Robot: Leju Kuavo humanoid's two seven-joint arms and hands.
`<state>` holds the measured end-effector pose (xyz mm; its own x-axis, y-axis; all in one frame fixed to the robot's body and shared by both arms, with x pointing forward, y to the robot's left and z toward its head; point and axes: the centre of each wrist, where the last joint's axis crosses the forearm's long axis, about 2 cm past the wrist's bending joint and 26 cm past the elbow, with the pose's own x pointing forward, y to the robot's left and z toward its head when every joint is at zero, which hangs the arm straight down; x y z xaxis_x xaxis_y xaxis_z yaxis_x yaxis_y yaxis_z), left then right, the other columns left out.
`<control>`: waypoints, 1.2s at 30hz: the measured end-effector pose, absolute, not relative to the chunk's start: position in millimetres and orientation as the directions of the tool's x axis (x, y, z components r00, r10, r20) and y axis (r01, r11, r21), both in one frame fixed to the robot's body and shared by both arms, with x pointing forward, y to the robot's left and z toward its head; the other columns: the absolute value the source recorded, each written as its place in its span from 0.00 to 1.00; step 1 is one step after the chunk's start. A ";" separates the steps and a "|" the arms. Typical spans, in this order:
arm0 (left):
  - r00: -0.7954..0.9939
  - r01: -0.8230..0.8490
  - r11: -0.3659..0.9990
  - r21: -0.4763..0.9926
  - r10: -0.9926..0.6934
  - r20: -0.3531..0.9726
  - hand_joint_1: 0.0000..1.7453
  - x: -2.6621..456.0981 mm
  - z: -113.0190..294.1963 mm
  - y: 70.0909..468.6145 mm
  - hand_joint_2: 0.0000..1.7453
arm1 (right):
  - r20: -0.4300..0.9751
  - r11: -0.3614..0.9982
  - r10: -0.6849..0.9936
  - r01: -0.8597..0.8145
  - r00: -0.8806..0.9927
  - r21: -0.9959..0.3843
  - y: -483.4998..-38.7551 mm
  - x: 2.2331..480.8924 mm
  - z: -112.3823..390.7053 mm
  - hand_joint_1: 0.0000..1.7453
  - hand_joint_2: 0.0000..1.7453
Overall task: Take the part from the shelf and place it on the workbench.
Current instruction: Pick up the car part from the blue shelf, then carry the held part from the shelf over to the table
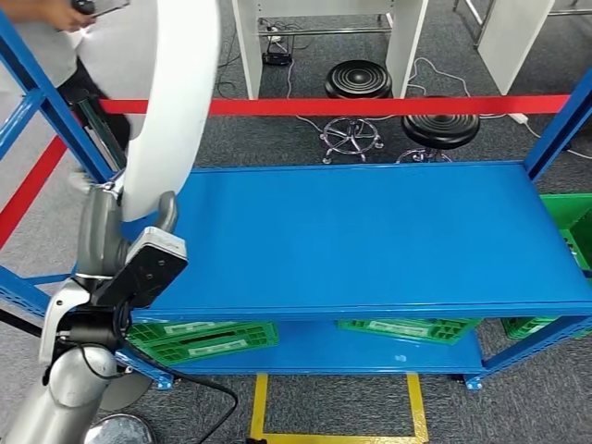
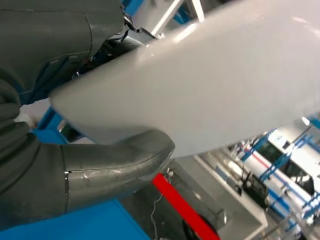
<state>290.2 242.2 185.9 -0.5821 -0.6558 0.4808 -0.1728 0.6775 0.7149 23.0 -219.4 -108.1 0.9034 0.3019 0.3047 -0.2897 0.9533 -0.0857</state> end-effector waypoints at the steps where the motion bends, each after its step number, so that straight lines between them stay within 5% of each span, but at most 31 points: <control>1: -0.586 -0.193 0.676 0.711 -0.661 0.469 0.69 289.1 187.5 242.2 1.00 | 0.305 0.953 0.302 -0.290 0.903 -0.085 -219.0 23.1 -108.0 0.00 1.00; 4: -0.595 -0.247 0.675 0.695 -0.672 0.441 0.86 283.8 190.4 241.8 1.00 | 0.306 0.954 0.301 -0.289 0.903 -0.084 -217.4 23.4 -107.8 0.00 1.00; 9: -0.599 -0.320 0.693 0.646 -0.677 0.429 0.82 271.1 190.3 242.1 1.00 | 0.305 0.955 0.296 -0.283 0.905 -0.089 -216.9 23.1 -107.7 0.00 1.00; 15: -0.597 -0.338 0.701 0.629 -0.676 0.432 0.84 261.9 187.8 242.7 1.00 | 0.303 0.957 0.290 -0.276 0.908 -0.089 -217.3 23.0 -107.7 0.00 1.00; 19: -0.597 -0.362 0.697 0.619 -0.683 0.420 0.96 259.0 188.3 243.6 1.00 | 0.309 0.958 0.288 -0.273 0.907 -0.090 -216.3 24.5 -107.4 0.00 1.00; 36: -0.596 -0.375 0.707 0.600 -0.680 0.428 0.96 251.2 184.8 244.7 1.00 | 0.311 0.959 0.282 -0.268 0.908 -0.088 -214.6 23.5 -107.3 0.00 1.00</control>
